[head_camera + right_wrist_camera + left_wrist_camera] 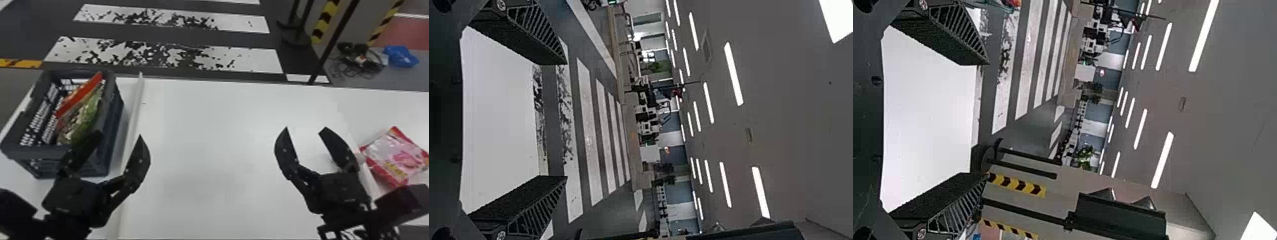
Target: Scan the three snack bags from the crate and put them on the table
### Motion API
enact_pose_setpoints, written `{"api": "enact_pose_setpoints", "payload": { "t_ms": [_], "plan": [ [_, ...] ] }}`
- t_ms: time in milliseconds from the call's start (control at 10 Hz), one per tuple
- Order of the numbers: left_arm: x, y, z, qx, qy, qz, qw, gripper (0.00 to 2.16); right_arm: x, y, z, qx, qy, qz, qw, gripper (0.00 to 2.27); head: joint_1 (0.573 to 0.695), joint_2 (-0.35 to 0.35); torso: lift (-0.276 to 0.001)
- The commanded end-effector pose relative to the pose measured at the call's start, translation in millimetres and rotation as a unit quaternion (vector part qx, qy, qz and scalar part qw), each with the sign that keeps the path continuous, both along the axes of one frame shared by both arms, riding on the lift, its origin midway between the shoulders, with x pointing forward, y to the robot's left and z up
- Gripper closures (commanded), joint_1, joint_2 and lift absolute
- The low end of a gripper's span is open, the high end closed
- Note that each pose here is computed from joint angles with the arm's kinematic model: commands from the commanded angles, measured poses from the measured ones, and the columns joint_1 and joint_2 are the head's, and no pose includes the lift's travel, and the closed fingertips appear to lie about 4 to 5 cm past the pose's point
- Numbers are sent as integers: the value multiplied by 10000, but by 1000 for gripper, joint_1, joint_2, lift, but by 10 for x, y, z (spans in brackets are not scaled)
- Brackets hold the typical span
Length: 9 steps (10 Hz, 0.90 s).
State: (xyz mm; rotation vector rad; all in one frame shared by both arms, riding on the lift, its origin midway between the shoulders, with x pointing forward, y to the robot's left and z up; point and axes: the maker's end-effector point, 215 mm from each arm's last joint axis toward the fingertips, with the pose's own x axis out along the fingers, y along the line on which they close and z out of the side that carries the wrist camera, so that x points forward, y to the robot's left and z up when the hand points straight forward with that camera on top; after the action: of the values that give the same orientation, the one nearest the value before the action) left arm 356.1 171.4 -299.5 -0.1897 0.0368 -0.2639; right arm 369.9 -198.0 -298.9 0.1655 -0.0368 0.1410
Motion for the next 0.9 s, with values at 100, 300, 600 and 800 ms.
{"api": "enact_pose_setpoints", "payload": {
  "t_ms": [100, 300, 600, 800],
  "plan": [
    [9, 451, 56, 173, -61, 335, 9993, 76, -45, -16, -41, -31, -38, -57, 10000, 66, 695, -28, -94],
    [132, 1046, 325, 379, -342, 746, 9959, 76, -89, -32, -35, -70, -26, -50, 10000, 66, 695, 22, -94],
    [338, 1599, 104, 571, 271, 1066, 9923, 76, -105, -19, -70, -206, 10, 67, 9998, 66, 695, 160, -94],
    [405, 1584, -159, 570, 677, 1029, 9907, 83, -96, -35, -131, -288, 55, 75, 9995, 66, 695, 192, -94]
  ]
}}
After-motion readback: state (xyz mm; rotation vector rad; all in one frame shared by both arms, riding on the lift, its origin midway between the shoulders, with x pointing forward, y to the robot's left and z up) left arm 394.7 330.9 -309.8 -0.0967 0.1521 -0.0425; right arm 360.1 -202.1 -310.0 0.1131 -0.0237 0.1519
